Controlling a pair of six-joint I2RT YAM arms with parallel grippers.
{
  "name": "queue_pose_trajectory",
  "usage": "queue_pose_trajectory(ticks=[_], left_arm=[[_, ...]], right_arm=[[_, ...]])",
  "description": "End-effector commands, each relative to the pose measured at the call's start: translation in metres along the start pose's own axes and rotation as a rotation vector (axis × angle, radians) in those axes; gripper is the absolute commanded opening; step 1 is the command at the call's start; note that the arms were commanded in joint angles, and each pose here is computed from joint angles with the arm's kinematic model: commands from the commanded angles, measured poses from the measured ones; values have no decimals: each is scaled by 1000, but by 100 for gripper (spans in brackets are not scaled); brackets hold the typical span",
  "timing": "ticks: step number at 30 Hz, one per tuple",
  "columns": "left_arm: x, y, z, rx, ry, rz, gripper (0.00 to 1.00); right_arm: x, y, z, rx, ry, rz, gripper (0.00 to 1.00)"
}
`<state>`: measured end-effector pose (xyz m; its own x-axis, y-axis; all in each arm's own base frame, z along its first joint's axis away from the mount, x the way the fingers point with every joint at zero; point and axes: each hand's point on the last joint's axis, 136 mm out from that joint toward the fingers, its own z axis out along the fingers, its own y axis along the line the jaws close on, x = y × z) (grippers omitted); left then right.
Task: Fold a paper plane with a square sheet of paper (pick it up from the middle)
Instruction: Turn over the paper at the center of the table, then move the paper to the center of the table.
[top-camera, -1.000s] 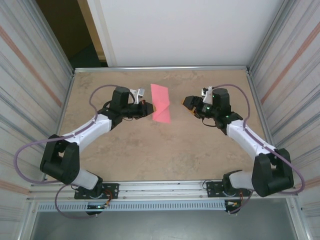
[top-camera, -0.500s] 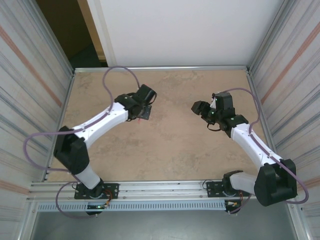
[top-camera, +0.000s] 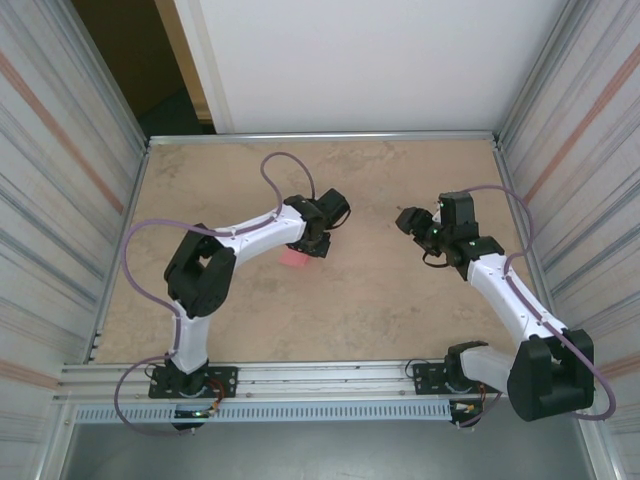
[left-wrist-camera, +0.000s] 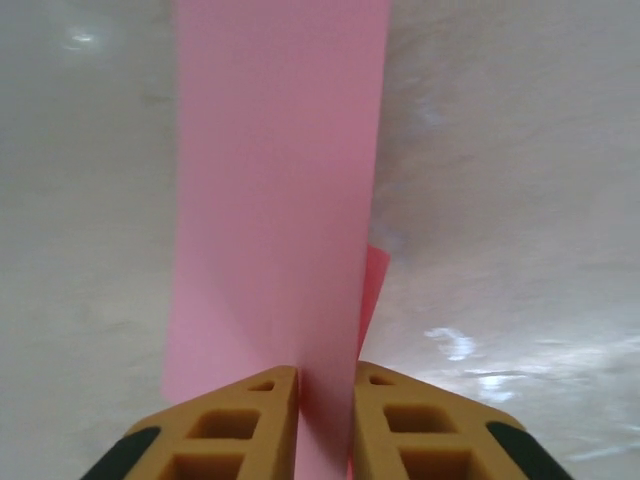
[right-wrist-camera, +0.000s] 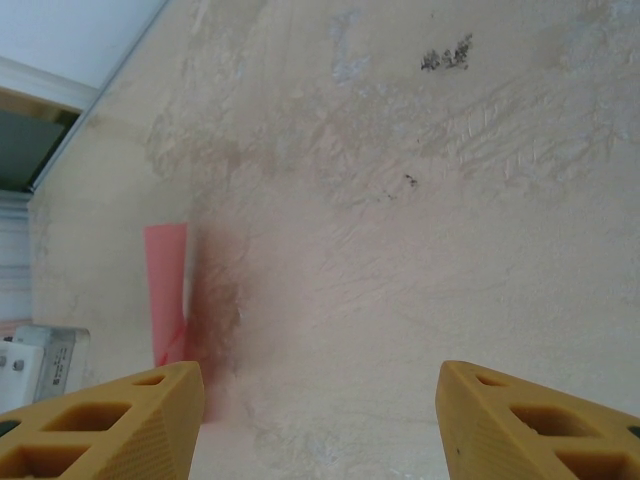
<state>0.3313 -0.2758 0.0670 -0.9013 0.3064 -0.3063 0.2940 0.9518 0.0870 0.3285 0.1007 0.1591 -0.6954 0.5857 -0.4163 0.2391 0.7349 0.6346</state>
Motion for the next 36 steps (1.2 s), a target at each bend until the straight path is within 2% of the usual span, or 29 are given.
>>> queue_pose_trajectory(ticks=[1,4,8,11,18,22,28,31,33,36], left_arm=[[3,-36,3,297,43,-133,27],[-4,-44,-9,491,23,-192,33],[-18,-35,-34,680,-45,-275,45],[-22,-16,-47,754,-101,-332,54],[-2,64,-37,676,-157,-523,67],[15,91,-34,647,-161,-595,73],[28,103,-36,632,-185,-628,87],[31,103,-34,632,-174,-636,91],[32,101,-32,640,-164,-637,97],[30,98,-32,664,-157,-632,97]], right_arm=[[3,-10,0,31,7,24,62],[8,-9,6,27,41,12,62],[21,4,19,22,107,-44,60],[41,24,35,10,164,-109,58],[110,80,86,-45,331,-218,45],[139,108,113,-99,407,-221,39],[170,117,148,-99,526,-214,35],[181,114,157,-96,578,-207,35],[186,112,160,-93,603,-207,34],[194,97,163,-49,640,-219,34]])
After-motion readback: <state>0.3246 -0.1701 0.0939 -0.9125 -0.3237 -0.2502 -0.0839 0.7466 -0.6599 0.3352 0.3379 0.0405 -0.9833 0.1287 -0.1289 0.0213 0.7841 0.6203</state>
